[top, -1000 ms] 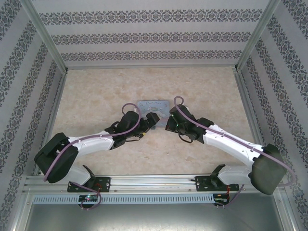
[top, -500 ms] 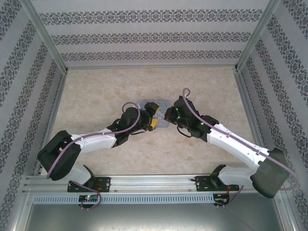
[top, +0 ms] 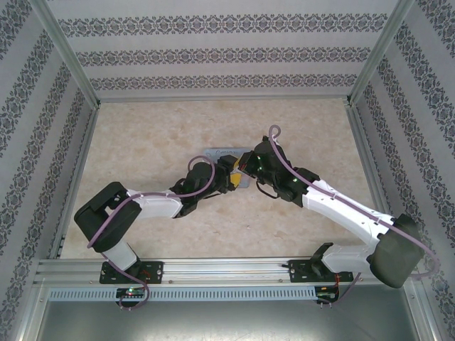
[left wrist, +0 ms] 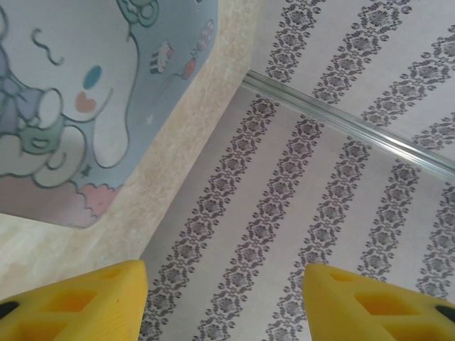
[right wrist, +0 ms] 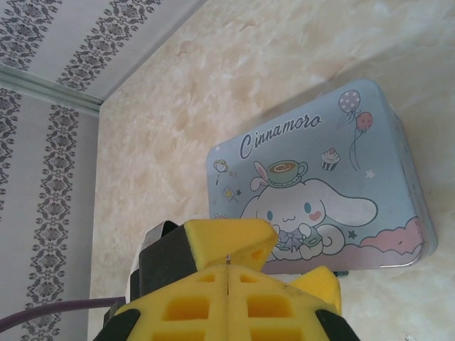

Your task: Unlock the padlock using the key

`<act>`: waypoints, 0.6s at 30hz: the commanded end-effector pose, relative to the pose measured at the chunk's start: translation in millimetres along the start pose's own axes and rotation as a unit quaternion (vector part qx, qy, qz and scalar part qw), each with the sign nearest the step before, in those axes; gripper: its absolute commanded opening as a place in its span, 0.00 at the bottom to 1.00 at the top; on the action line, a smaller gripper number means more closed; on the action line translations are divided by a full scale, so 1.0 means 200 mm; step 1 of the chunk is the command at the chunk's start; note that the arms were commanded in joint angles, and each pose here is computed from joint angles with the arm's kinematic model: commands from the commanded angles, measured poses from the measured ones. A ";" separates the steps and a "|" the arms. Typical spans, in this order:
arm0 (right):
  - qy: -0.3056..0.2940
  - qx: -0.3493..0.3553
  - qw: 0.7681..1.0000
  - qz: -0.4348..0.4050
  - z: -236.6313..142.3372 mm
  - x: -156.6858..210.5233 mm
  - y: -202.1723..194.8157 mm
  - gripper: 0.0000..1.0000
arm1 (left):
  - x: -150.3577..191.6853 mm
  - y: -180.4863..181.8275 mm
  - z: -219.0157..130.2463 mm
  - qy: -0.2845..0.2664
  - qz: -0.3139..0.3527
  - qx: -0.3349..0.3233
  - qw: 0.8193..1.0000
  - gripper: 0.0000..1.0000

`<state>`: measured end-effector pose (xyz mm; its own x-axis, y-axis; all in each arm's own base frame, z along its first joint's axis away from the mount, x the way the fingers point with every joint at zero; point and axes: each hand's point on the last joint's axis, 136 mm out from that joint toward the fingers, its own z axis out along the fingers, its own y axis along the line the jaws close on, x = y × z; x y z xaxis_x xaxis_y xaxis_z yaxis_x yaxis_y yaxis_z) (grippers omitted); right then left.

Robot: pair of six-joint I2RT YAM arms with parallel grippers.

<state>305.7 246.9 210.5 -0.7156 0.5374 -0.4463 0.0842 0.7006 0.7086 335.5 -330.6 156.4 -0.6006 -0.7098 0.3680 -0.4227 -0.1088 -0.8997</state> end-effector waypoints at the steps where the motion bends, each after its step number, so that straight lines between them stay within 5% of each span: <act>1: -0.016 -0.010 1.000 0.011 0.00 -0.03 0.04 0.00 | 0.07 -0.16 0.02 0.015 -0.028 0.066 0.997 0.58; 18: -0.010 0.003 1.000 0.014 0.02 0.01 -0.03 0.00 | 0.05 -0.15 0.04 0.010 -0.043 0.082 0.996 0.35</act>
<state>306.6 247.4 208.3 -0.7109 0.5530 -0.4346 0.0969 0.6890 0.7182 345.9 -332.1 163.1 -0.5651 -0.7100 0.4202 -0.4016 -0.2082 -0.8918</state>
